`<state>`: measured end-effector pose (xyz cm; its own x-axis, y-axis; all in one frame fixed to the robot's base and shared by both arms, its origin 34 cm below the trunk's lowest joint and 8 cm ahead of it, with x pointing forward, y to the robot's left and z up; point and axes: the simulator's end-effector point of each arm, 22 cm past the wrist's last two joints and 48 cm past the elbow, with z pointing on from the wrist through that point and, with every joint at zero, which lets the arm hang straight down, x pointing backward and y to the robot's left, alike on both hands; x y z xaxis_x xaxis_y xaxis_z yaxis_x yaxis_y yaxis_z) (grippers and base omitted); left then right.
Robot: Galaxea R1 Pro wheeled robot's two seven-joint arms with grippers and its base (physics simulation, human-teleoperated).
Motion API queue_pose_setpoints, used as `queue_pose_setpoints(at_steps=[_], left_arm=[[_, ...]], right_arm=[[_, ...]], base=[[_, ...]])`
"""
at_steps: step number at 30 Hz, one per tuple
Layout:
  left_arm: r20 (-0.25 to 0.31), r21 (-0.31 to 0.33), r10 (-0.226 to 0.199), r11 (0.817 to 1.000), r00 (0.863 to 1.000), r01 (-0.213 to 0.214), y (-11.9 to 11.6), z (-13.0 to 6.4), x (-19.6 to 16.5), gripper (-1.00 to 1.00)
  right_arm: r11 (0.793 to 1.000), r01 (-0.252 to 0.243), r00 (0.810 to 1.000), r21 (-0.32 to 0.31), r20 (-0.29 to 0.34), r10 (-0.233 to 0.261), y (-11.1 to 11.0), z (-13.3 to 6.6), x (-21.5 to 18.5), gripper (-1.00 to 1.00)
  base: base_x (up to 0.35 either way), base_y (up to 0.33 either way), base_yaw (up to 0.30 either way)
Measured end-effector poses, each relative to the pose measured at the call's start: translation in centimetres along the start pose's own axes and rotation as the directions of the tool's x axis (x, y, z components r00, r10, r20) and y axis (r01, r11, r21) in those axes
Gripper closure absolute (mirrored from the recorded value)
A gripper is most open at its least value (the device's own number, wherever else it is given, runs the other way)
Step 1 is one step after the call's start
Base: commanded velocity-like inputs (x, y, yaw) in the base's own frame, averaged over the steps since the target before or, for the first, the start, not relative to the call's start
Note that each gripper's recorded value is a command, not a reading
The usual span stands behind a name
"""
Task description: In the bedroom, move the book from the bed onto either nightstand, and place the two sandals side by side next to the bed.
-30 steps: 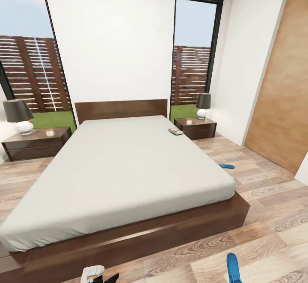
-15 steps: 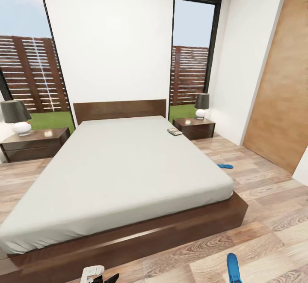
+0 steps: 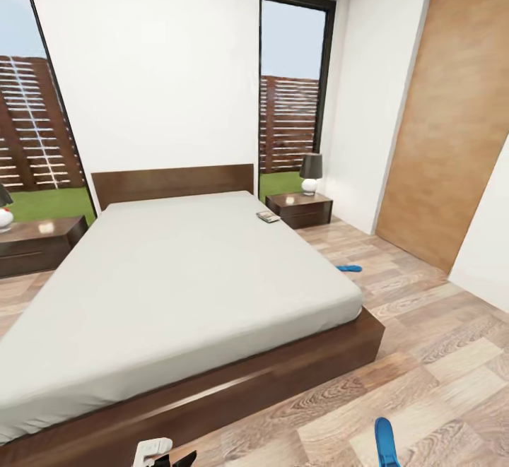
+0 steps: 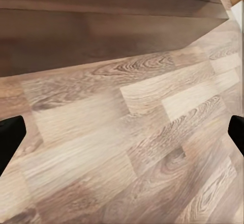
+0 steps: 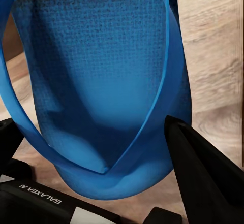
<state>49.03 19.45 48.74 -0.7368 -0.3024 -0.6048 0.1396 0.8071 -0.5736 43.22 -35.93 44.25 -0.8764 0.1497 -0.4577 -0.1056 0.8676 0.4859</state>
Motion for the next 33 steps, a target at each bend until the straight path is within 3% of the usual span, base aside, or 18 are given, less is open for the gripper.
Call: queue_pose_setpoints(at_steps=[33], left_arm=[[-0.001,0.0,0.0,1.0,1.0,0.0,0.0,0.0,0.01,-1.0]], right_arm=[[1.0,-0.001,1.0,0.0,0.001,0.001,0.0,0.0,-0.03,1.0]], base=[[0.0,0.0,-0.23]])
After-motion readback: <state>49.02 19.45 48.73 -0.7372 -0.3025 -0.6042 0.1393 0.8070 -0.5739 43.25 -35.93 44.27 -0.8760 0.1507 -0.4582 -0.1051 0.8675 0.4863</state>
